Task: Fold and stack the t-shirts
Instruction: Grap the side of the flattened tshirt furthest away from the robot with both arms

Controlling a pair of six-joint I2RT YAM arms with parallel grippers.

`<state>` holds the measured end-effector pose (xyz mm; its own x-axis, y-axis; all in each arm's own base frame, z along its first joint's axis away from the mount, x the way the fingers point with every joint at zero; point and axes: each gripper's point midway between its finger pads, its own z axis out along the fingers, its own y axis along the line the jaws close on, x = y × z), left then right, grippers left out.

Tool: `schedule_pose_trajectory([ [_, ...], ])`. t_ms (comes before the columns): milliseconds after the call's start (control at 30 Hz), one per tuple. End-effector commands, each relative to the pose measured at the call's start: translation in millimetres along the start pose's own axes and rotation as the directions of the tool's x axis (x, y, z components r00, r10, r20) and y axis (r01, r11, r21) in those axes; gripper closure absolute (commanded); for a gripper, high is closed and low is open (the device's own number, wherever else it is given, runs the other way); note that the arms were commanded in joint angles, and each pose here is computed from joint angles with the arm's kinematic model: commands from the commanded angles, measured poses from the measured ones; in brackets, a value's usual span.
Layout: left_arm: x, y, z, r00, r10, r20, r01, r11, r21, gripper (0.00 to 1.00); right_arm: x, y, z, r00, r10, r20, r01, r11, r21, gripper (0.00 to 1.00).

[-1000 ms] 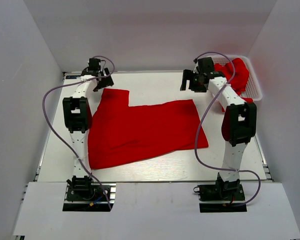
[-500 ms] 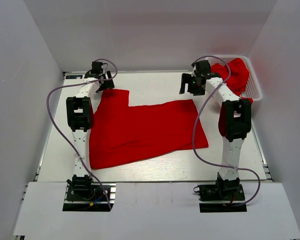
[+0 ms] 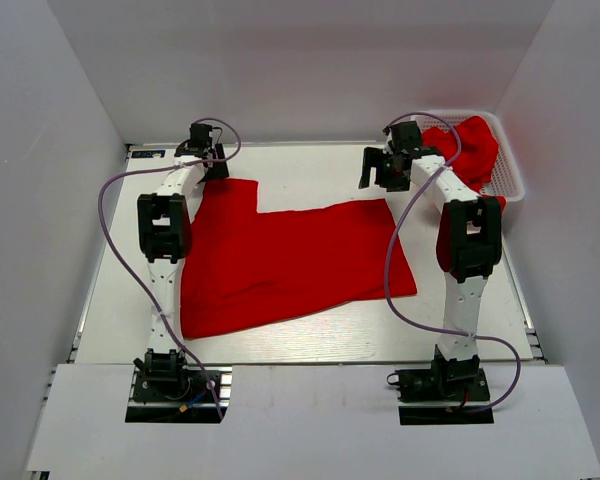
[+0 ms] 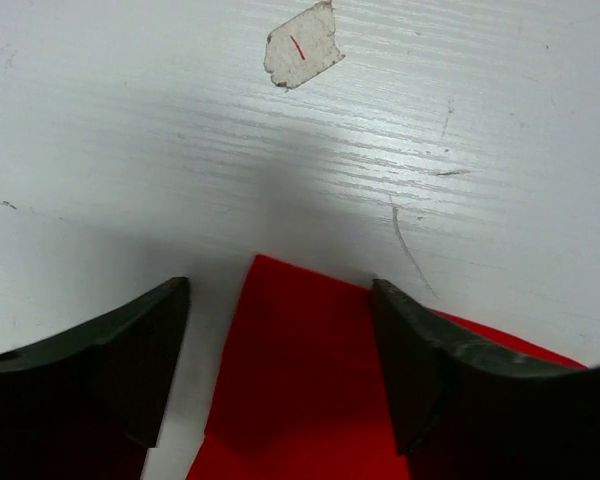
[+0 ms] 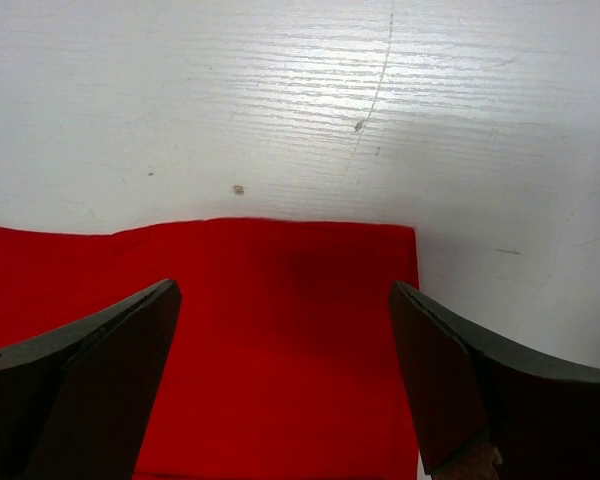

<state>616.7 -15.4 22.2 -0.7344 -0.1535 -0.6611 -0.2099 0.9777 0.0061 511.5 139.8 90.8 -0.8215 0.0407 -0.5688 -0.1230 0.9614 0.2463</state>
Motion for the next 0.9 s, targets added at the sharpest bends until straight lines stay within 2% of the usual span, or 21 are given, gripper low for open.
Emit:
schedule_pose_trajectory([
  [0, 54, 0, 12, 0.988, 0.038, -0.148, -0.040, 0.999, -0.012, 0.22, -19, 0, 0, 0.998, 0.003, 0.059, -0.003, 1.000, -0.008, 0.10],
  [67, 63, -5, 13, 0.984, 0.041, -0.174, -0.037, 0.999, 0.023, 0.28, -18, 0, 0, 0.998, 0.007, 0.058, -0.006, 1.000, -0.007, 0.10],
  [200, 70, -9, 19, 0.982, 0.019, -0.187, -0.013, 0.999, 0.034, 0.51, -17, -2, 0, 0.998, 0.005, 0.058, -0.005, 1.000, -0.002, 0.10],
  [233, 70, -9, 20, 0.982, 0.019, -0.187, -0.013, 0.999, 0.034, 0.63, -17, -4, 0, 0.998, 0.006, 0.059, -0.007, 1.000, 0.005, 0.10],
  [300, 70, -9, 20, 0.982, 0.010, -0.187, -0.004, 0.999, 0.032, 0.75, -17, -5, -1, 0.998, 0.005, 0.060, -0.006, 1.000, 0.015, 0.10],
  [333, 71, -11, 19, 0.982, 0.010, -0.189, -0.002, 0.999, 0.041, 0.92, -16, -6, 0, 0.998, 0.004, 0.057, -0.005, 1.000, 0.019, 0.10],
  [367, 63, -12, 17, 0.986, 0.007, -0.169, 0.001, 0.999, 0.045, 1.00, -17, -6, 1, 0.998, 0.006, 0.062, -0.007, 1.000, 0.019, 0.10],
  [567, 39, -14, 3, 0.995, -0.005, -0.102, 0.011, 0.998, 0.060, 1.00, -13, -13, 9, 0.998, 0.034, 0.047, -0.036, 0.998, 0.051, 0.10],
  [867, 22, -19, -10, 0.998, -0.023, -0.057, 0.028, 0.996, 0.089, 1.00, -3, -29, 33, 0.997, 0.080, 0.011, -0.080, 0.987, 0.141, 0.10],
])
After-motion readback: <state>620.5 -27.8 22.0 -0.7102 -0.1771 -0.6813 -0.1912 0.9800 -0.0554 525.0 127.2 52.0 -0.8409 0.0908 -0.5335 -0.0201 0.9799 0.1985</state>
